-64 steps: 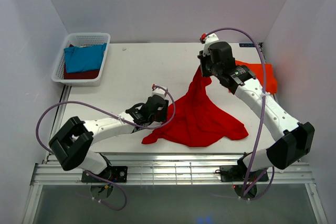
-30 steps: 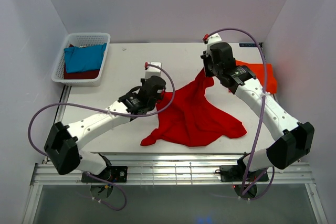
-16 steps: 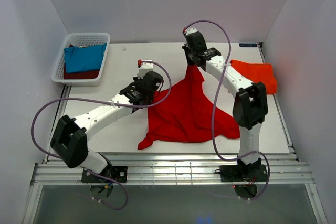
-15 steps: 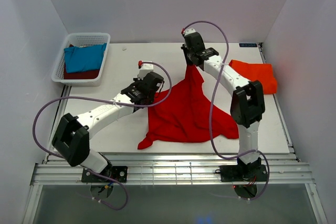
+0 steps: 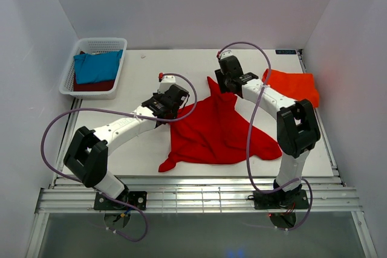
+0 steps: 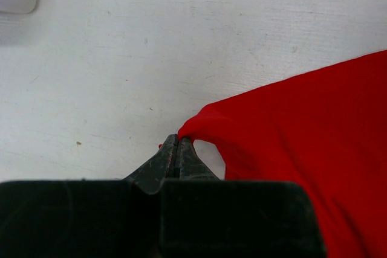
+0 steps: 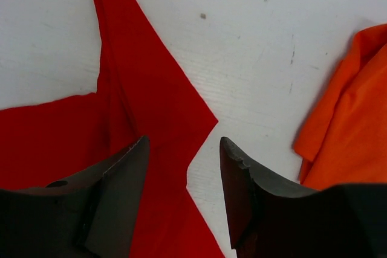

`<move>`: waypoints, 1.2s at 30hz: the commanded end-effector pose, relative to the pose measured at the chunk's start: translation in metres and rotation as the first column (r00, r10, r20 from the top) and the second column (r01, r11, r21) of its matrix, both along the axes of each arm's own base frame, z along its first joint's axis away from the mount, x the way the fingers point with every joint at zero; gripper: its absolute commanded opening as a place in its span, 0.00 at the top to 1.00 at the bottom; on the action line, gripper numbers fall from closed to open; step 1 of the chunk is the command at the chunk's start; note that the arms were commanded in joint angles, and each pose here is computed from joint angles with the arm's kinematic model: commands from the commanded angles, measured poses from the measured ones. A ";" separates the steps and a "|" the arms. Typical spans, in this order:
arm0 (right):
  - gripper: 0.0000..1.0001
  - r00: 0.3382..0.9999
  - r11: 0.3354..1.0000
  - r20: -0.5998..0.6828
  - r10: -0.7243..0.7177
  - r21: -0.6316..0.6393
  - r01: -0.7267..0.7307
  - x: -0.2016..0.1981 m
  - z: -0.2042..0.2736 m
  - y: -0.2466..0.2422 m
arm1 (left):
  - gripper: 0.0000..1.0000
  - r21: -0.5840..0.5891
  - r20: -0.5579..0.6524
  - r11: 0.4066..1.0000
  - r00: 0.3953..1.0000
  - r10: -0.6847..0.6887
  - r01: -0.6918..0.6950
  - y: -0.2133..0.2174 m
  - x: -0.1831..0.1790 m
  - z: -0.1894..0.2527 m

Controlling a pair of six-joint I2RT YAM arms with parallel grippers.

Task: Fold and stack the t-shirts
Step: Flatten the tshirt out

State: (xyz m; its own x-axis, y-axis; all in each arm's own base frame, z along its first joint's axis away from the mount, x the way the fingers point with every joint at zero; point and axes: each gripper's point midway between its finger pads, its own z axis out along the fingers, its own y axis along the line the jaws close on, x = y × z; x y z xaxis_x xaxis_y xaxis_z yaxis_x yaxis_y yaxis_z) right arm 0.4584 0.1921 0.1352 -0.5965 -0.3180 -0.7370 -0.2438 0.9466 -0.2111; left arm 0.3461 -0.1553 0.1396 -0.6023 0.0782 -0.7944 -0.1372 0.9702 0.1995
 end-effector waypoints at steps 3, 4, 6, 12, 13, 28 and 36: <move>0.48 0.993 1.000 -0.115 0.017 0.016 -0.015 -0.022 -0.045 0.000 | 1.00 -0.038 0.011 0.999 1.000 -0.003 0.004 -0.001 -0.002 0.009; 0.48 0.989 1.000 -0.144 0.023 0.012 -0.022 -0.026 -0.057 0.000 | 1.00 -0.040 0.013 0.999 1.000 -0.003 0.004 -0.002 -0.002 0.009; 0.49 0.986 0.999 -0.165 0.038 0.023 -0.034 -0.027 -0.066 0.004 | 1.00 -0.040 0.015 0.999 1.000 -0.002 0.003 -0.001 -0.003 0.010; 0.50 0.978 0.998 -0.202 0.060 0.030 -0.055 -0.017 -0.088 0.016 | 1.00 -0.041 0.017 0.999 1.000 0.003 -0.002 0.001 -0.003 0.010; 0.50 0.978 0.998 -0.200 0.060 0.033 -0.054 -0.015 -0.088 0.017 | 1.00 -0.039 0.015 0.999 1.000 0.003 -0.002 0.002 -0.004 0.009; 0.54 0.980 0.998 -0.188 0.059 0.032 -0.054 0.000 -0.087 0.021 | 1.00 -0.034 0.001 0.999 1.000 0.002 -0.002 0.002 -0.004 0.003; 0.80 0.976 0.998 -0.212 0.058 0.026 -0.054 -0.001 -0.098 0.016 | 1.00 -0.033 0.007 0.999 1.000 0.005 -0.005 0.004 -0.004 0.005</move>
State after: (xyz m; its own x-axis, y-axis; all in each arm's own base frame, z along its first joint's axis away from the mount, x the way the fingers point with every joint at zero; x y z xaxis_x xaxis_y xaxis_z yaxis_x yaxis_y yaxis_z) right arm 0.4462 0.2072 0.0290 -0.7360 -0.3543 -0.5769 -0.3412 0.9301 -0.1359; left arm 0.3425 -0.1547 0.1323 -0.6192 0.0760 -0.7815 -0.1286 0.9720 0.1965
